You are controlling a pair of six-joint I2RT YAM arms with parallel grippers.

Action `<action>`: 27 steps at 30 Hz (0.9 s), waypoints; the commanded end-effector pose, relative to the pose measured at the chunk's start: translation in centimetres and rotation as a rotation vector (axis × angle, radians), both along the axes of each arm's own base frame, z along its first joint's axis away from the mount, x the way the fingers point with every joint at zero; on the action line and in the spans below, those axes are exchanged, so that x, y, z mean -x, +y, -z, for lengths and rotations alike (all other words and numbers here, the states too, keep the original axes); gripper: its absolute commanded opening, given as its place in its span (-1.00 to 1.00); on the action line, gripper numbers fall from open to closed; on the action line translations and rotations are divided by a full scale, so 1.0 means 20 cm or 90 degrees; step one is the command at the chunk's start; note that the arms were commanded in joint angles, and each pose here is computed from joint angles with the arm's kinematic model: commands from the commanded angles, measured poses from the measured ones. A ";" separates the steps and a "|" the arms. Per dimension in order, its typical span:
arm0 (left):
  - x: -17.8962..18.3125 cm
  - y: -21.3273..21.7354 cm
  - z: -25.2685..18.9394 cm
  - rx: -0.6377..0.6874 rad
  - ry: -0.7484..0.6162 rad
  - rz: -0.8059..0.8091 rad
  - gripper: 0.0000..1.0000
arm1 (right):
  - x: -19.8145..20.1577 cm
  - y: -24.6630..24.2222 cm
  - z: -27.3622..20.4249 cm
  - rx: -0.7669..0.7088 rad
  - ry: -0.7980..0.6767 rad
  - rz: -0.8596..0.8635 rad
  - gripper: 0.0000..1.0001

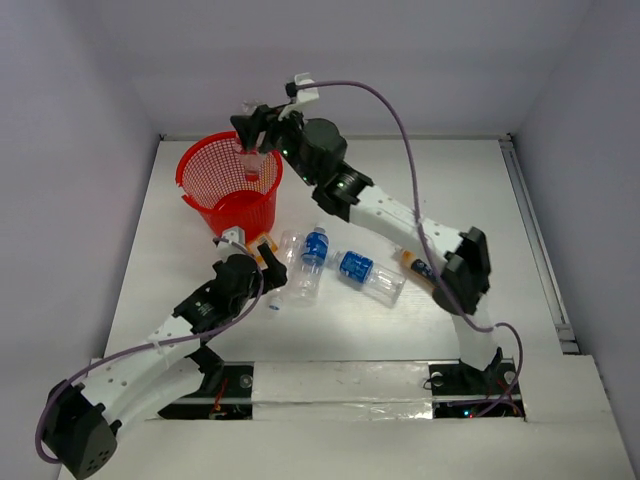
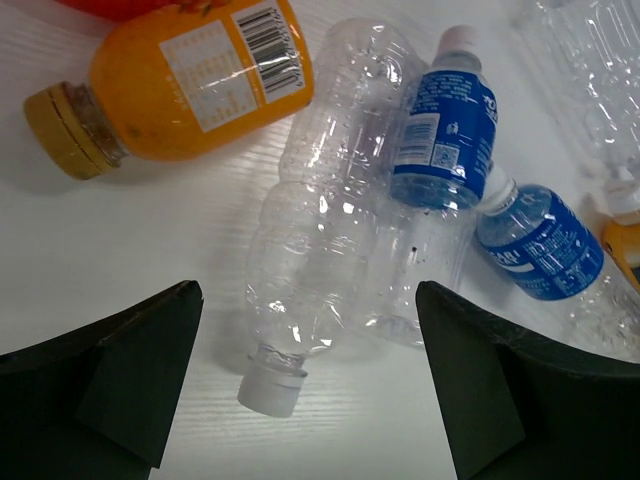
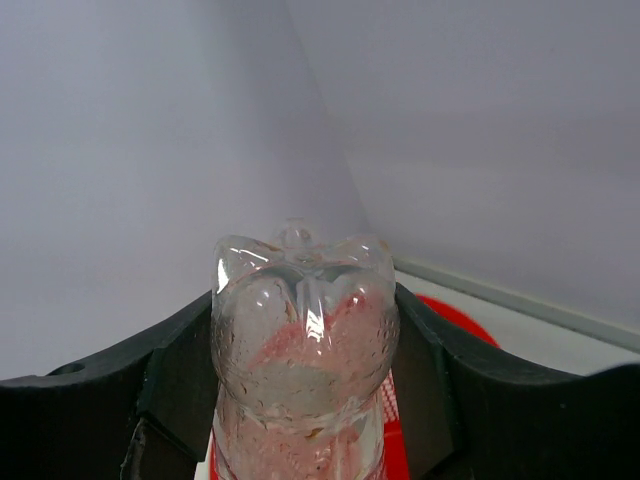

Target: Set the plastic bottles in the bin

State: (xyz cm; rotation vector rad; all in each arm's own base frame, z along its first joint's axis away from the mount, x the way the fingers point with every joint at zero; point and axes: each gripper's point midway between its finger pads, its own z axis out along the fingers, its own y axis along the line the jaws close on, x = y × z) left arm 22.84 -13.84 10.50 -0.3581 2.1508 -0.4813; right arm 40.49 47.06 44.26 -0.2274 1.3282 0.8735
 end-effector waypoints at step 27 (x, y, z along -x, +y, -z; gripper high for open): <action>-0.23 -0.10 0.06 -0.066 -0.018 -0.004 0.63 | 0.07 -0.07 0.20 0.046 0.051 -0.056 0.20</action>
